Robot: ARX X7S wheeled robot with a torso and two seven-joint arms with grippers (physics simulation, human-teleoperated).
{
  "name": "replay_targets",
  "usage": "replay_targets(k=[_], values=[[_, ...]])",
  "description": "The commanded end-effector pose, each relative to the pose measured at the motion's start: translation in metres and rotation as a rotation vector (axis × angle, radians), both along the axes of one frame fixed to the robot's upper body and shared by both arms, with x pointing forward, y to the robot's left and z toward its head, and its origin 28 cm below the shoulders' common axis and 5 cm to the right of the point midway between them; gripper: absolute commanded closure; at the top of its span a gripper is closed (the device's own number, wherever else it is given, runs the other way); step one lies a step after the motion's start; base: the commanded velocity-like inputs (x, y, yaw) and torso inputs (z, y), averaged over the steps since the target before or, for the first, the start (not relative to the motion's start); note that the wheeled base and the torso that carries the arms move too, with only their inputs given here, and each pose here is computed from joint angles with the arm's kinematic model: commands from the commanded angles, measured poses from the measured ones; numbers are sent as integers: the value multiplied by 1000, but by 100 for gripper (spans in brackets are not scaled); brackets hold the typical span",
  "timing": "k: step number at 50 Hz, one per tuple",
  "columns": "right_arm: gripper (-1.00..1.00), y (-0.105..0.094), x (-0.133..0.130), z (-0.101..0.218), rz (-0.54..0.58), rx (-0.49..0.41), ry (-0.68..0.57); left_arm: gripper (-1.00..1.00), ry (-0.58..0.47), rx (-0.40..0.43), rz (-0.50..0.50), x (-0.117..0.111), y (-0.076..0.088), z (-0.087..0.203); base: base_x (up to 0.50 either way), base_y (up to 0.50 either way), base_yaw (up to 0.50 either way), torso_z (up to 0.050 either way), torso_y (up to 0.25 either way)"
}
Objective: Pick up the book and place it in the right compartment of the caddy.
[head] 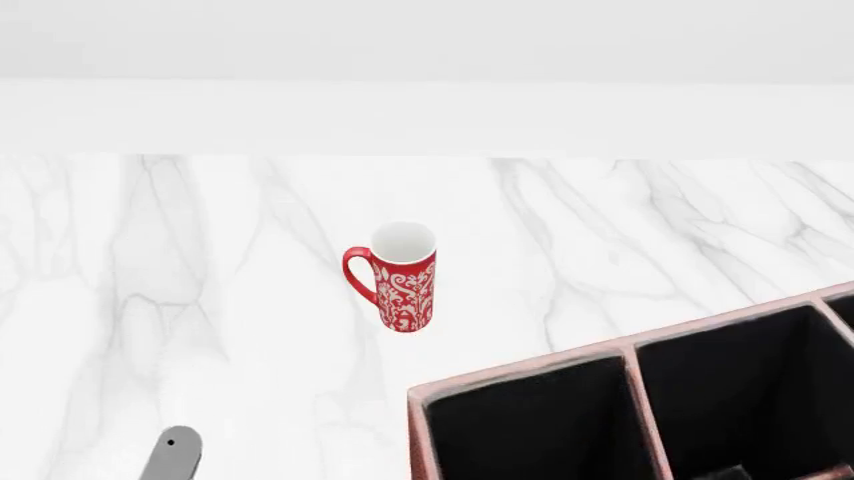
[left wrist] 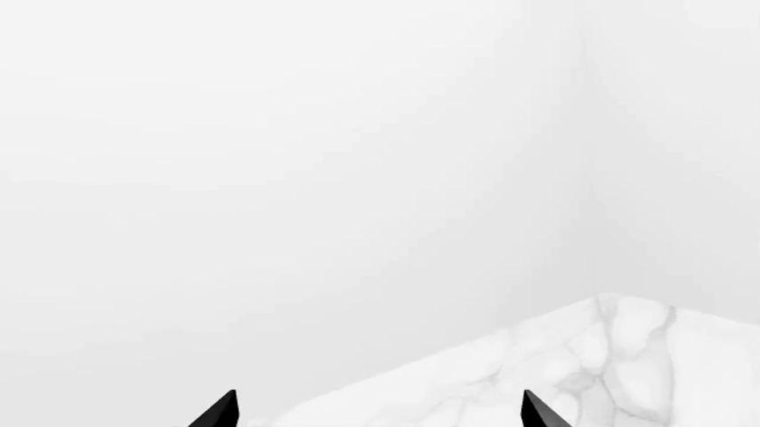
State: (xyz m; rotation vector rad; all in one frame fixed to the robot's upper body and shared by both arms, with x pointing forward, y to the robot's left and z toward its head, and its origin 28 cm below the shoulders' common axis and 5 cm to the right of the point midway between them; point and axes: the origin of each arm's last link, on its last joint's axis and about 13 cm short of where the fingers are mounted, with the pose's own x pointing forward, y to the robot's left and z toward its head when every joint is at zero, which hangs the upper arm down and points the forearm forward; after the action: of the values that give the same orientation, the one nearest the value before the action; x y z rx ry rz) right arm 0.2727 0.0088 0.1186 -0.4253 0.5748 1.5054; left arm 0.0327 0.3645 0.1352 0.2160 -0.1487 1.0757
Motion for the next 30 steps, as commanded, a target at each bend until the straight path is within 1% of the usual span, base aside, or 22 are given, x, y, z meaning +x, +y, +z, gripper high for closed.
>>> replay_targets(k=[1, 9, 18, 23, 24, 30], values=[[-100, 0, 1, -10, -1, -6, 26, -100, -1, 0, 2, -2, 0, -1, 0, 0, 0, 0, 0], [-100, -2, 2, -21, -1, -23, 44, -100, 0, 0, -1, -1, 0, -1, 0, 0, 0, 0, 0], [-100, -1, 4, -18, 3, -11, 45, -100, 1, 6, -7, 1, -2, 1, 0, 0, 0, 0, 0], [-100, -2, 2, -21, -5, -7, 32, -100, 2, 5, -7, 1, -2, 0, 0, 0, 0, 0, 0], [100, -2, 1, -22, 6, -10, 31, -100, 2, 5, -7, 1, -2, 0, 0, 0, 0, 0, 0], [100, -2, 2, -21, 6, -6, 25, -100, 2, 4, -7, 1, -2, 0, 0, 0, 0, 0, 0]])
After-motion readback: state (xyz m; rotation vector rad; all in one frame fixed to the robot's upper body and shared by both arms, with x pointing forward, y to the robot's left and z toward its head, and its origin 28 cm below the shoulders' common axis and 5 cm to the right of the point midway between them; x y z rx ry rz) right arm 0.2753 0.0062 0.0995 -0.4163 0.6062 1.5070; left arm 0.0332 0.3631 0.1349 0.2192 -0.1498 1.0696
